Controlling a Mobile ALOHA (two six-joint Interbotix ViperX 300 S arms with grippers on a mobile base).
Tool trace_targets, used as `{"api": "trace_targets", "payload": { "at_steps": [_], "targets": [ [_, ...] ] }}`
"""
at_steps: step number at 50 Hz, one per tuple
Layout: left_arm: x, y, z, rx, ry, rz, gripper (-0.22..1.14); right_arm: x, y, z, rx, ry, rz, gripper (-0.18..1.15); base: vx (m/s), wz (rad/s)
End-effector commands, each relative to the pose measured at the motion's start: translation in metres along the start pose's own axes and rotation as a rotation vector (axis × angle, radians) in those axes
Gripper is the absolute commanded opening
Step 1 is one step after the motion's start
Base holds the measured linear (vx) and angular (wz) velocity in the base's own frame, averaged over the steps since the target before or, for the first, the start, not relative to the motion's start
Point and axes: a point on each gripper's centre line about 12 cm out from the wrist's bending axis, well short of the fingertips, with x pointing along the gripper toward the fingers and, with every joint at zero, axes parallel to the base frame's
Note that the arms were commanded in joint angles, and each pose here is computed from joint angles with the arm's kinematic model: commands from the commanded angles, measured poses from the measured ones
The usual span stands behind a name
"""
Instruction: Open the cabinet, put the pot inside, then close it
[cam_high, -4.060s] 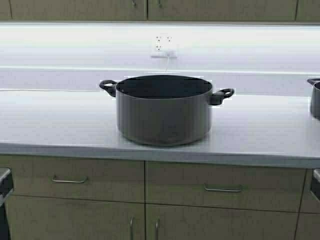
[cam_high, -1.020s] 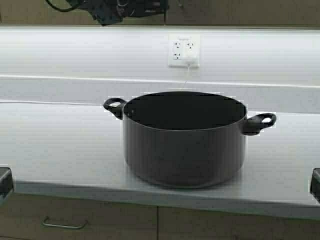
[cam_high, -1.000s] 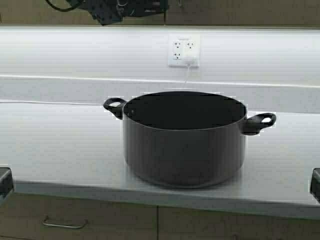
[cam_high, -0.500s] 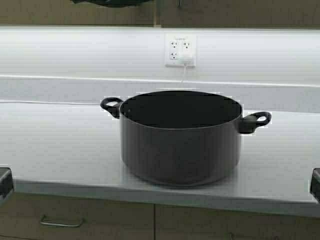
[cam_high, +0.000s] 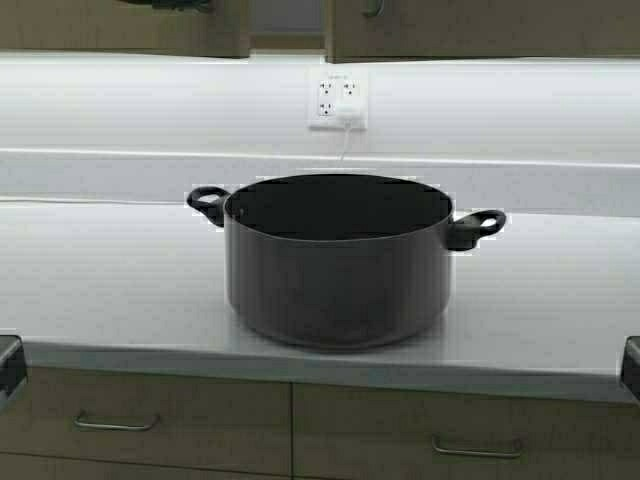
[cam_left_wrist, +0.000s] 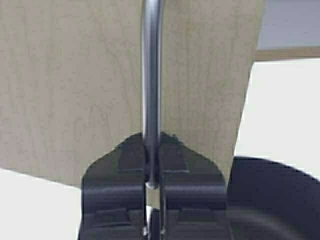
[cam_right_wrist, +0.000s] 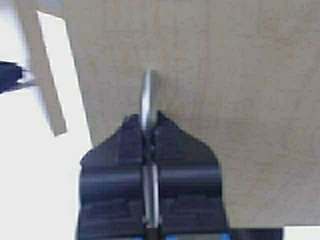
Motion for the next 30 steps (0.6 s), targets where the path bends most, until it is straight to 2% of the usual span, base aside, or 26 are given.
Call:
{"api": "trace_targets", "payload": {
  "at_steps": [1, 10, 30],
  "targets": [
    [-0.020, 0.009, 0.022, 0.005, -0.052, 0.010, 0.02, -0.011, -0.056, 0.007, 0.026, -0.028, -0.156, 0.06, -0.14, -0.04],
    [-0.040, 0.023, 0.028, 0.009, -0.036, 0.034, 0.02, -0.016, -0.077, -0.002, 0.031, 0.033, -0.171, 0.06, -0.12, -0.04],
    [-0.072, 0.031, 0.028, 0.003, -0.005, 0.040, 0.02, -0.054, -0.100, -0.005, 0.014, 0.034, -0.213, 0.06, -0.06, 0.03]
  ]
}}
